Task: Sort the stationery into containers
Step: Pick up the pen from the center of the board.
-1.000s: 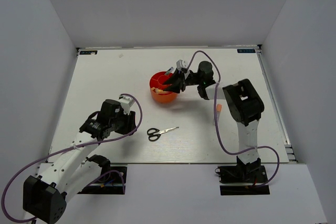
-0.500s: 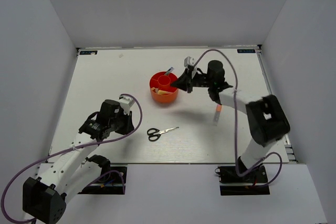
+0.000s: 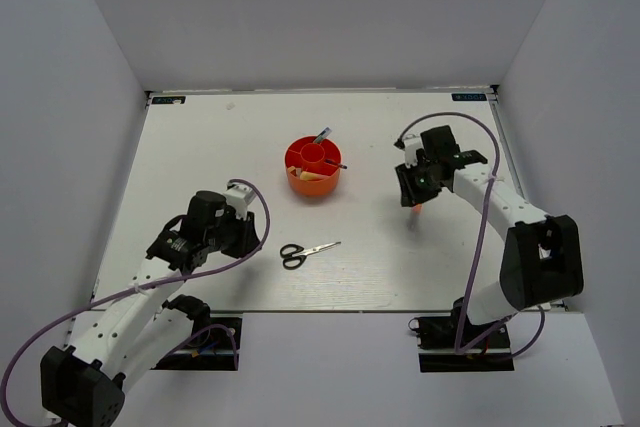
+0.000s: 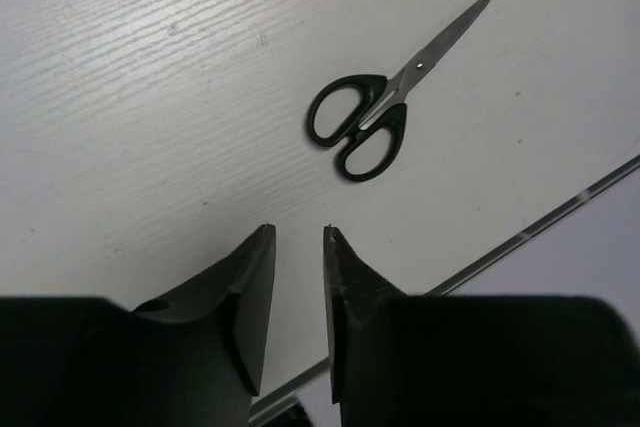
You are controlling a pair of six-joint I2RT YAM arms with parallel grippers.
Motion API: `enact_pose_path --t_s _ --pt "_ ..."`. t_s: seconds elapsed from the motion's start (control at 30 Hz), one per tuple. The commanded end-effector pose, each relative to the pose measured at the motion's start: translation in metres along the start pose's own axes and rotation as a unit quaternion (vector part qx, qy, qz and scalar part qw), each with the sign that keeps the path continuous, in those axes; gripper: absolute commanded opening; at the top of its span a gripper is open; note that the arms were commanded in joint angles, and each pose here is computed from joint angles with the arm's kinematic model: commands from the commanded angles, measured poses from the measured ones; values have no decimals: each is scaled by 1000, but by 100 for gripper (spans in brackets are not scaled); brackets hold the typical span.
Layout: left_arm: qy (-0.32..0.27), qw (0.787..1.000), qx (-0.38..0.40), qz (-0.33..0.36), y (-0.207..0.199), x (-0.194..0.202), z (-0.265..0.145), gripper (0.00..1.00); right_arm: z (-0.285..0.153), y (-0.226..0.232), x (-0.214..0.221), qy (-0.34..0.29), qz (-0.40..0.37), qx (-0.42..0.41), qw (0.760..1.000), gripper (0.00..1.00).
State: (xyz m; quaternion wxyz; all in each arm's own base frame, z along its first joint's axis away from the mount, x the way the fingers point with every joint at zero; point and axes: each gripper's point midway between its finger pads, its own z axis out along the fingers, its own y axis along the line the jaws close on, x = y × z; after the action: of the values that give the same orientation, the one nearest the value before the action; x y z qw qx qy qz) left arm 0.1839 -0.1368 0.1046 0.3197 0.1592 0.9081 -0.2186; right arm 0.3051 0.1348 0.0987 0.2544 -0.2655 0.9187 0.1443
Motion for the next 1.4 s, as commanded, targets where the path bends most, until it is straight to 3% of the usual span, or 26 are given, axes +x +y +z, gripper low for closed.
enact_pose_path --t_s 0.0,0.03,0.07,0.1,0.23,0.33,0.6,0.97,1.07,1.1,1.2,1.3,1.37 --pt "-18 999 32 -1 -14 -9 -4 40 -12 -25 40 95 107 87 986 29" --pt "-19 999 32 -2 -14 -8 -5 53 -14 -25 46 114 120 89 982 29" --pt "-20 999 33 -4 -14 -8 -6 57 -13 -28 49 124 130 93 979 32" --pt "-22 999 31 -3 -14 -8 -6 59 -8 -26 54 146 149 93 973 44" --pt "-38 999 33 -1 -15 -11 -11 63 -3 -36 55 153 171 130 965 62" --pt "-39 999 35 0 -16 -12 -11 63 3 -45 56 162 196 151 955 70" --pt "-39 999 38 1 -17 -12 -12 63 32 -62 45 153 232 183 943 68" --pt "-37 999 38 3 -17 -11 -11 63 60 -61 64 182 276 185 926 53" --pt "-37 999 36 3 -16 -11 -11 63 63 -58 75 191 293 173 921 42" --pt "-38 999 38 5 -17 -11 -11 63 63 -57 79 196 297 168 919 32" --pt "-37 999 34 3 -15 -10 -11 63 64 -51 75 190 311 142 921 13" --pt "-37 999 33 4 -15 -10 -11 63 65 -37 53 162 303 77 936 0" --pt "-37 999 34 3 -15 -11 -11 63 63 -32 40 147 291 50 944 0"
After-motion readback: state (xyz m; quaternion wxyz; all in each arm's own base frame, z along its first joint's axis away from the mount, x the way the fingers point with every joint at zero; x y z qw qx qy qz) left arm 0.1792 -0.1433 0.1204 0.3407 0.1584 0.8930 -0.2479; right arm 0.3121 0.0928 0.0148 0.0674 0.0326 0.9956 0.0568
